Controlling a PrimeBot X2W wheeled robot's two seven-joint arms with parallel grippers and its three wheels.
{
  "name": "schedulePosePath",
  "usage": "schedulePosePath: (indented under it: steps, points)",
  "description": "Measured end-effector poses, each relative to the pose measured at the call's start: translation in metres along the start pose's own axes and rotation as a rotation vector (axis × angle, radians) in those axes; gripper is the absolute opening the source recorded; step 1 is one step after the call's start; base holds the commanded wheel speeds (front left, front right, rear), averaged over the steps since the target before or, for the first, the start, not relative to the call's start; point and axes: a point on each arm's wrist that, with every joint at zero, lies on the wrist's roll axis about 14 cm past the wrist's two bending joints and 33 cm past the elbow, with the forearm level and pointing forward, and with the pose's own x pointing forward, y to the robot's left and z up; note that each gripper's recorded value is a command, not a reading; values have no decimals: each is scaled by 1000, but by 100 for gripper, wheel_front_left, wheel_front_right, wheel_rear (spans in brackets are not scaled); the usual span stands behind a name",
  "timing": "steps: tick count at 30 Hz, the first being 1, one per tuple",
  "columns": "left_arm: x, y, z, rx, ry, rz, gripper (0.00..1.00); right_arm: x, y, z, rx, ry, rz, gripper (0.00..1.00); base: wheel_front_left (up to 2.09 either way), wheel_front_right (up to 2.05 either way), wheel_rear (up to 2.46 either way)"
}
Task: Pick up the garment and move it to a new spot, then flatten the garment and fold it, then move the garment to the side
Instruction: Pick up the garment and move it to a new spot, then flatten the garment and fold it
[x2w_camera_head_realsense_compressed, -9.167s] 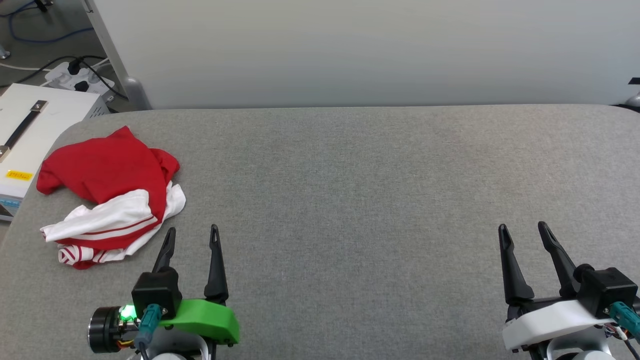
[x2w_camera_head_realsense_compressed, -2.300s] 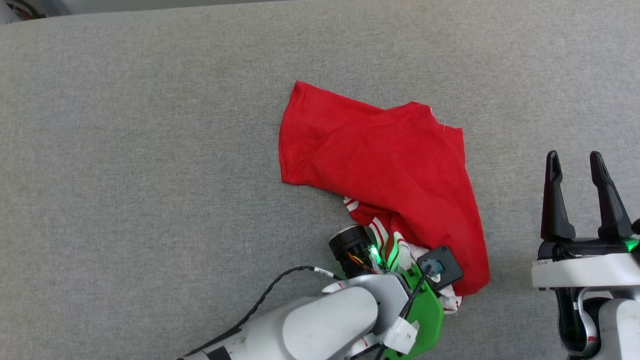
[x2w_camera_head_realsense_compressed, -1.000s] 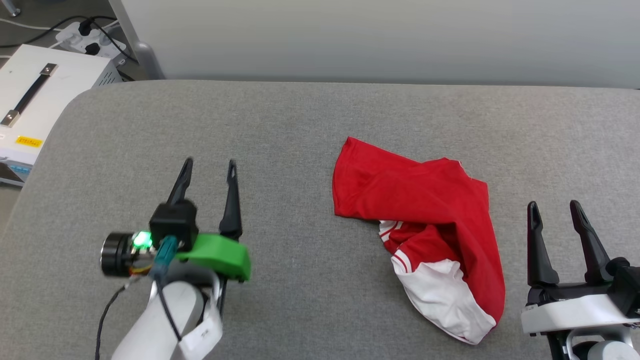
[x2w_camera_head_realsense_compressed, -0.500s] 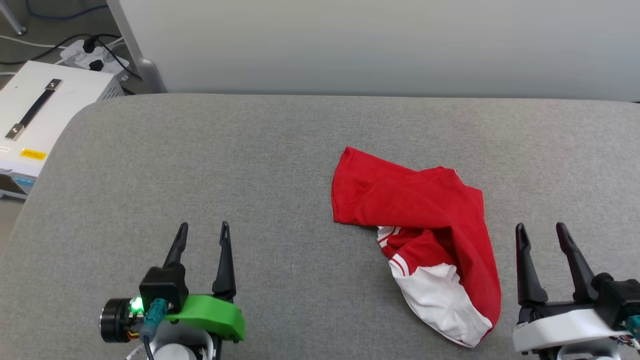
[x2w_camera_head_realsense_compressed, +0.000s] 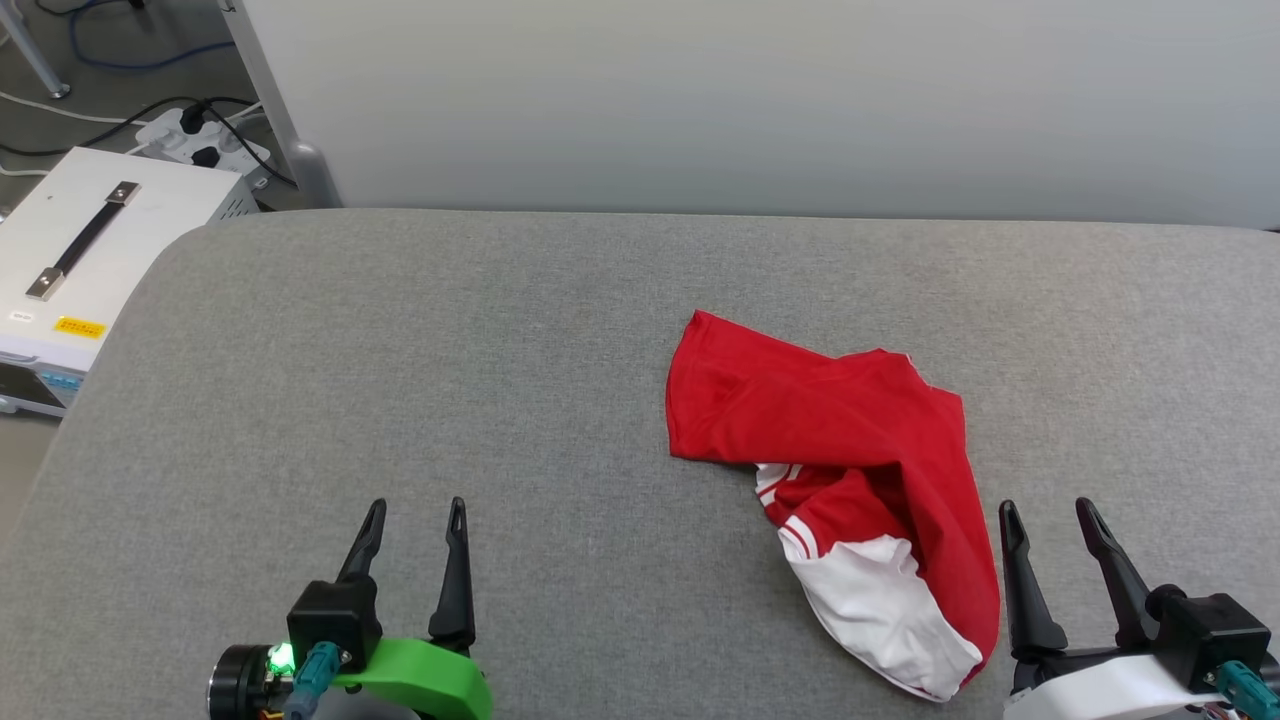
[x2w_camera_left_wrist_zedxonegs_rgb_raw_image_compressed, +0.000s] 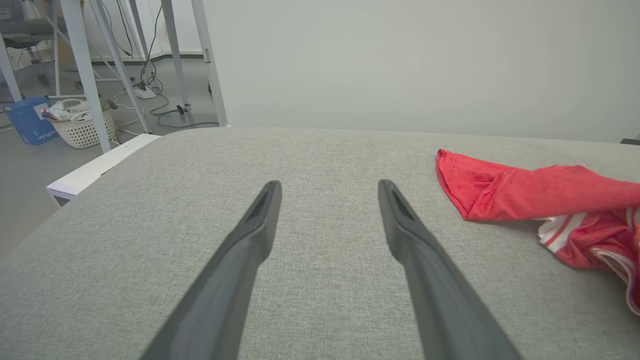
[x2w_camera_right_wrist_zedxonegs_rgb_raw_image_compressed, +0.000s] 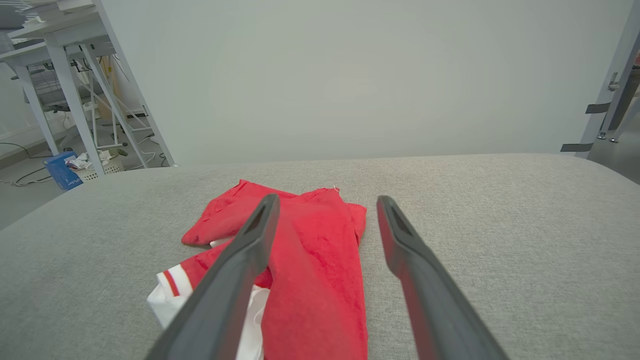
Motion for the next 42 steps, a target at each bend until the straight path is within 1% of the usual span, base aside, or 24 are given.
schedulePosePath:
  steps: [12,18,21,24,27,29,32,35,38,42]
  points:
    - [-3,5,-2,-1,5,14,100,1,5,-2,3,6,14,100,0,0,0]
    - [-3,9,-4,8,11,23,100,2,-1,3,-12,-7,4,100,0,0,0]
    - [-2,9,-6,8,15,25,100,9,-10,18,-35,-53,-9,100,0,0,0]
    - [-1,9,-8,9,23,27,100,27,-16,48,-95,-139,16,100,0,0,0]
    - [1,9,-12,11,36,25,100,49,-16,83,-154,-237,70,100,0,0,0]
    - [2,8,-15,10,43,23,100,59,-13,87,-182,-235,117,100,0,0,0]
    - [4,7,-17,11,50,20,100,70,-11,72,-237,-160,205,100,0,0,0]
    - [6,7,-19,11,54,19,100,80,-10,52,-264,-18,278,100,0,0,0]
    - [8,7,-20,11,59,21,100,85,-8,33,-281,156,335,100,0,0,0]
    - [12,7,-22,11,61,20,100,76,-16,-5,-290,453,378,100,0,0,0]
